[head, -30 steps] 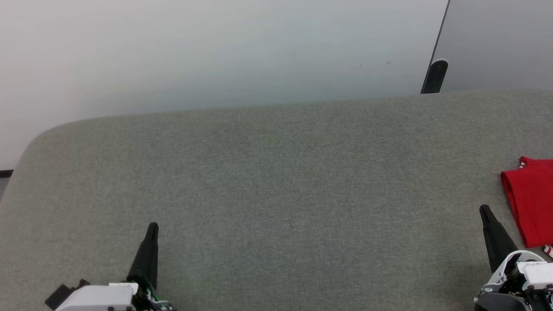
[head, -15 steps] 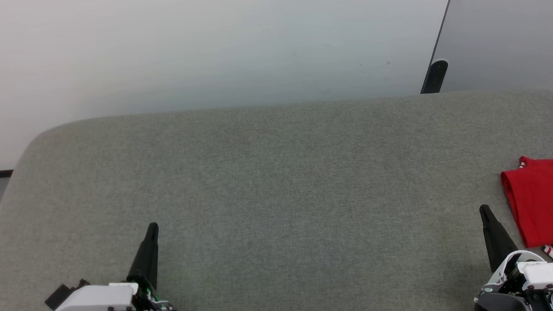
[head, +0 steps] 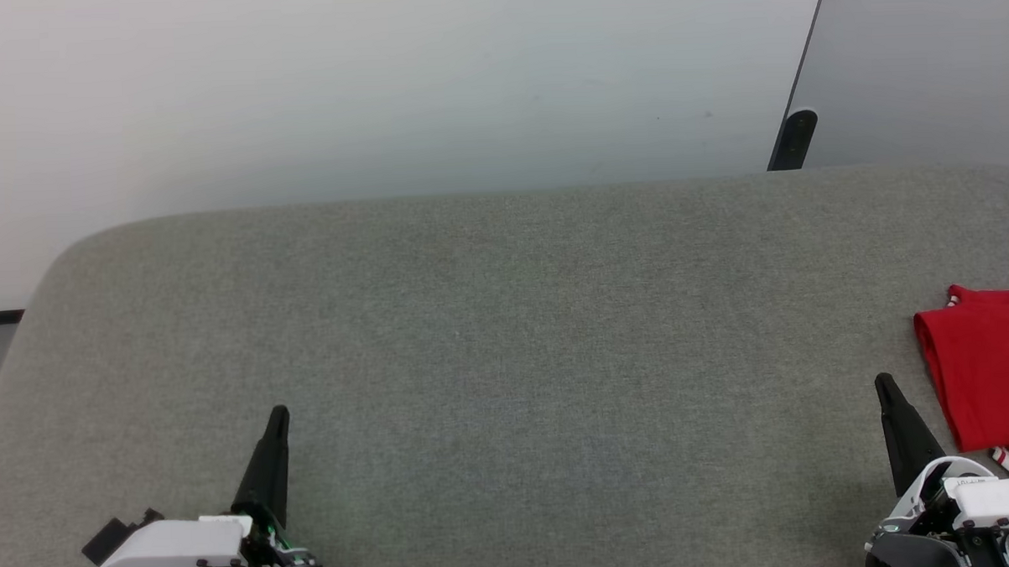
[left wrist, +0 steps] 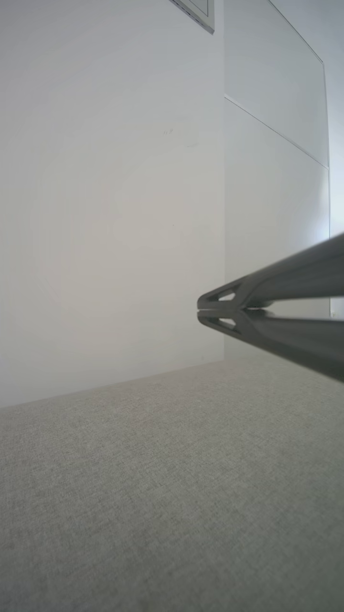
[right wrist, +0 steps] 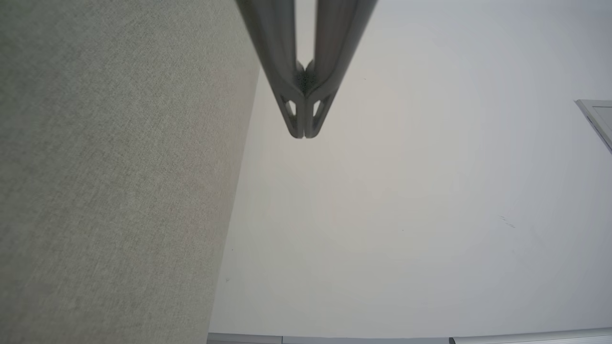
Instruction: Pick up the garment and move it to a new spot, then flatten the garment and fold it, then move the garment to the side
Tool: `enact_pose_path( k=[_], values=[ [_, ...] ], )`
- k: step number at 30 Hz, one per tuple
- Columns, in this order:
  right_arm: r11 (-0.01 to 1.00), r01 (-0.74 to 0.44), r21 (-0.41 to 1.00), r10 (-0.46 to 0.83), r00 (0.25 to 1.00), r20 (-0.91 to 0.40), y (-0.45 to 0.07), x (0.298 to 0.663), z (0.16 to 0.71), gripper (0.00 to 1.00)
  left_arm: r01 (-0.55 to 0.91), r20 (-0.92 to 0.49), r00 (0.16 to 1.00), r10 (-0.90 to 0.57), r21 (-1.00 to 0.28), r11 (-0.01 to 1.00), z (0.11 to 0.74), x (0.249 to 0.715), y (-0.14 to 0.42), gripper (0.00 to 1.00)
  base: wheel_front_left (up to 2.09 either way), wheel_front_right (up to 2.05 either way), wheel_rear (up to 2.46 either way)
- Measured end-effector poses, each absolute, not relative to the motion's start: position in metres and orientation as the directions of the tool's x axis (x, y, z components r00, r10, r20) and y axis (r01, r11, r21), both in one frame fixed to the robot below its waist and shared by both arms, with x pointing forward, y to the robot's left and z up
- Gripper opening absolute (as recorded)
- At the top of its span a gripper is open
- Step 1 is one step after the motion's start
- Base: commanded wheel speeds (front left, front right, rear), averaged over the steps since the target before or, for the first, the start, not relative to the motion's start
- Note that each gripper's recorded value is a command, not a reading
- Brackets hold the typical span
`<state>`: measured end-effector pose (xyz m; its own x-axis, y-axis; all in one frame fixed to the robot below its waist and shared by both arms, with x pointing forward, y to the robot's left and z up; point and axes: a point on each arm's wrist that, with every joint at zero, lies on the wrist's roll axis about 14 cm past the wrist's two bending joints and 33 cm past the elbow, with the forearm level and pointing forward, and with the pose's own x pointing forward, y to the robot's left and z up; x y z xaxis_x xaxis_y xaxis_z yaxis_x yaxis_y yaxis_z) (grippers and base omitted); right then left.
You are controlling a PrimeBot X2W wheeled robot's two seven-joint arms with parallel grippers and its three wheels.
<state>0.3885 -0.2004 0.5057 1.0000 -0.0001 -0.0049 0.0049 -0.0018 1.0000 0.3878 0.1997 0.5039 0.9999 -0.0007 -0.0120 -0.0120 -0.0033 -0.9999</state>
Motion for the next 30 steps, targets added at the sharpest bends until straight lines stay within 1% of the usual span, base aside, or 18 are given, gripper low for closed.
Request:
enact_pose_path(
  k=[30],
  values=[
    [-0.002, 0.005, 1.000, 0.000, 1.000, -0.005, -0.2004, 0.3885, 0.5058, 0.00, -0.012, -0.012, 1.000, -0.001, -1.000, -0.003, 0.5040, 0.3878, 0.1997, 0.00, 0.00, 0.00, 0.00]
  ],
)
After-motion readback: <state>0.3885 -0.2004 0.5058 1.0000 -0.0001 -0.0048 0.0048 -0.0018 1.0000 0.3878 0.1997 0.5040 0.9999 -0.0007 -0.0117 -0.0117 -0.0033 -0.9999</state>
